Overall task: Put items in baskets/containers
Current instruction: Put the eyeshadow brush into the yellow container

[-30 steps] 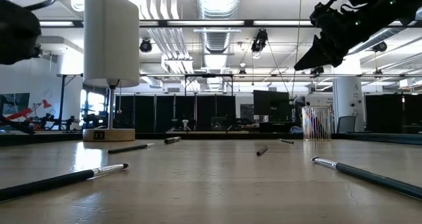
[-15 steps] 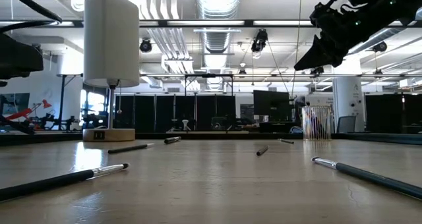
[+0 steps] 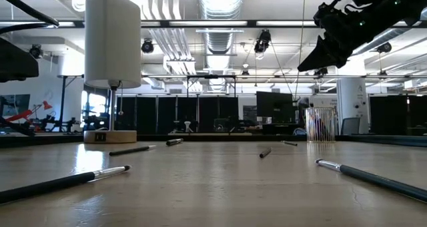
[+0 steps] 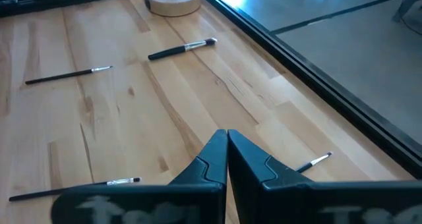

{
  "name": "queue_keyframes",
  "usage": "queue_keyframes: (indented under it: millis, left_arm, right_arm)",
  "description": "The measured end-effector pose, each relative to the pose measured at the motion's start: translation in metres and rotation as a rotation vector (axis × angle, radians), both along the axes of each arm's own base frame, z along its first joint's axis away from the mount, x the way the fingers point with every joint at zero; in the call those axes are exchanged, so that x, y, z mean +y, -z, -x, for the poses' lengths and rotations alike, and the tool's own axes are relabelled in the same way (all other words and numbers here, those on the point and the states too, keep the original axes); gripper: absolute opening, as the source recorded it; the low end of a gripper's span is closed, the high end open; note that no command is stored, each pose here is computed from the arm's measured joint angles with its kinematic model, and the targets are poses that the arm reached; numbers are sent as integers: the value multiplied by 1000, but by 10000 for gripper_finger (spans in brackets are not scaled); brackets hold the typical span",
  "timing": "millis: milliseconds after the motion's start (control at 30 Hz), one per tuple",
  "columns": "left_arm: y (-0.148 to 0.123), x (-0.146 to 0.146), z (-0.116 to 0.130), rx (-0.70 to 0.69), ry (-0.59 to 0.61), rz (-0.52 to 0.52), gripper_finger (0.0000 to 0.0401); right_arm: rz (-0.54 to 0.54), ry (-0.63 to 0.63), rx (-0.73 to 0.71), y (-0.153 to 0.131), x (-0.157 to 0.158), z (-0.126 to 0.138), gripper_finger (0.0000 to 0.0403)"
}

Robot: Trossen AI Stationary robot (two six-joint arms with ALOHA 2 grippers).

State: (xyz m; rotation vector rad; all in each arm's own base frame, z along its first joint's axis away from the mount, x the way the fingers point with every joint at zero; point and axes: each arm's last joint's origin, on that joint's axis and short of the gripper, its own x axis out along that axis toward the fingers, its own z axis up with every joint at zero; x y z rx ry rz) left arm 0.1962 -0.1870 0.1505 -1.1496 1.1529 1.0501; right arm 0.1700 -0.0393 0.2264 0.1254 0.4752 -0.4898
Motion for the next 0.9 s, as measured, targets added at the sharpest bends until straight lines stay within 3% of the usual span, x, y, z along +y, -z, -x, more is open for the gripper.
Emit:
queue_keyframes:
  millis: [200, 367, 467, 667, 900]
  left_arm:
    - [-11, 2, 1, -37, 1, 12, 2]
    - [-30, 6, 1, -149, 5, -28, 1]
    - [-48, 11, -6, -279, -2, -91, 1]
    - [-80, 37, -30, -530, 9, -315, 0]
    - [-98, 86, -70, -784, 235, -490, 0]
  right_arm:
    - [6, -4, 4, 0, 0, 0, 9]
    - [-6, -32, 4, 0, 1, 0, 9]
    - [-16, -48, 2, 0, 1, -1, 9]
    - [-20, -50, 1, 0, 1, -1, 9]
    - [-47, -35, -13, 0, 1, -1, 8]
